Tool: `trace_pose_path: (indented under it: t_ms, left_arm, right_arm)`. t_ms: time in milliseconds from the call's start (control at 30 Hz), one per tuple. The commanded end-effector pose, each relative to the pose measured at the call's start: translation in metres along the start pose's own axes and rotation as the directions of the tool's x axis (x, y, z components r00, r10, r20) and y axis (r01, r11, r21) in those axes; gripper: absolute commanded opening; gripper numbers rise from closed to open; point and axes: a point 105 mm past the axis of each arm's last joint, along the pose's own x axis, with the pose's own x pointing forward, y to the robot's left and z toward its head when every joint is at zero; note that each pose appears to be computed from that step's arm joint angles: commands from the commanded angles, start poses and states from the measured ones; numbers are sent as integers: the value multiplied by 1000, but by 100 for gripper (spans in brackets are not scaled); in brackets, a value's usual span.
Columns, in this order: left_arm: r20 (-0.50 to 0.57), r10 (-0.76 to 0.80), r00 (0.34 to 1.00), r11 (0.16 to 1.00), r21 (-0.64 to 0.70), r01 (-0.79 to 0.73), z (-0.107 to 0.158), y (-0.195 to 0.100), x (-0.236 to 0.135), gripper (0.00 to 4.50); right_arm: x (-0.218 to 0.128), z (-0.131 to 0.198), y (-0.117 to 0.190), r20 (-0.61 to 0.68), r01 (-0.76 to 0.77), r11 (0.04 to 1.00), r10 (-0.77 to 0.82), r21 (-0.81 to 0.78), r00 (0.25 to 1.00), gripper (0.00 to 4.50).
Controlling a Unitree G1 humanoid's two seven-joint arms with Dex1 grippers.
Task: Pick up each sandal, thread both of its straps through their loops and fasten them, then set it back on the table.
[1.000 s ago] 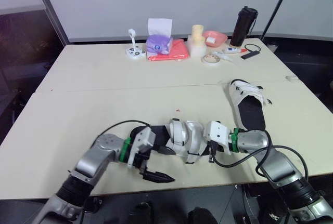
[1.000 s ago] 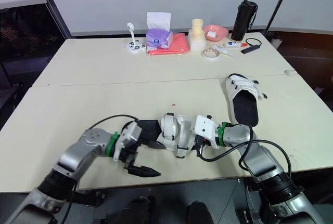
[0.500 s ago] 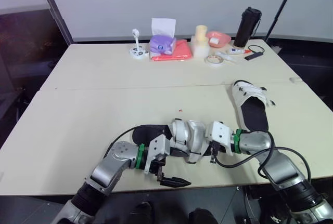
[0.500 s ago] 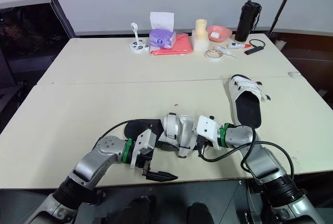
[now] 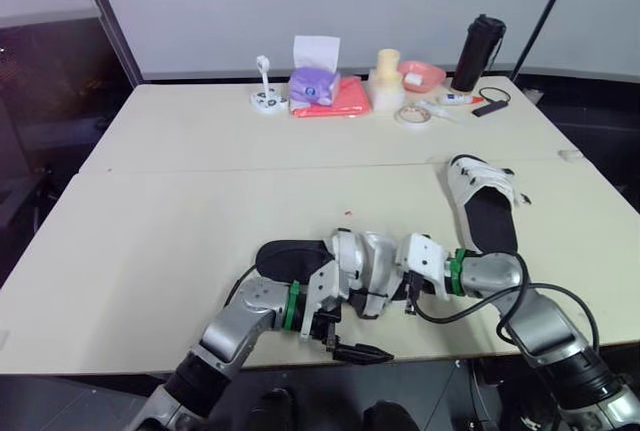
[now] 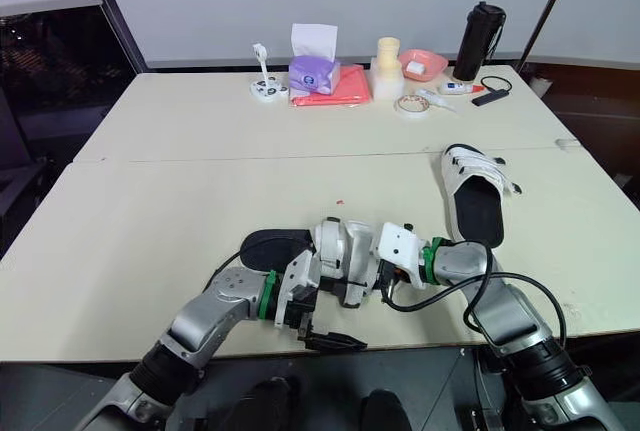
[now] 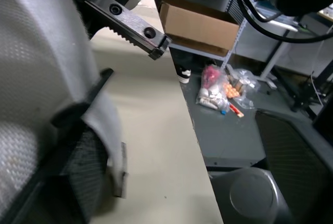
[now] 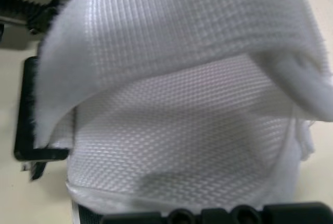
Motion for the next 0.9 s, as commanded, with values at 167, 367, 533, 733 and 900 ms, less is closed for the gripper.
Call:
trace_pose_path:
  t_ms: [167,367,533,733,900]
  left_arm:
    - [9,1,1000,1000,-7,-1,4,-1,3,44]
    - [-15,-92,996,996,14,92,8,-18,-7,2]
    - [-147,-245,958,963,75,258,3,-40,-31,2]
    - [-160,-290,944,916,241,322,21,-43,-37,2]
    - [-8,-214,977,928,311,206,56,-19,-27,2]
  right_arm:
    - [0,-15,16,-55,-49,998,51,44,997,0]
    - [1,-14,16,-54,-56,998,58,43,997,0]
    - [1,-14,15,-57,-64,997,66,35,996,0]
    - [-2,-17,11,-70,-75,997,76,18,995,0]
    - [0,-15,11,-64,-78,997,79,12,995,0]
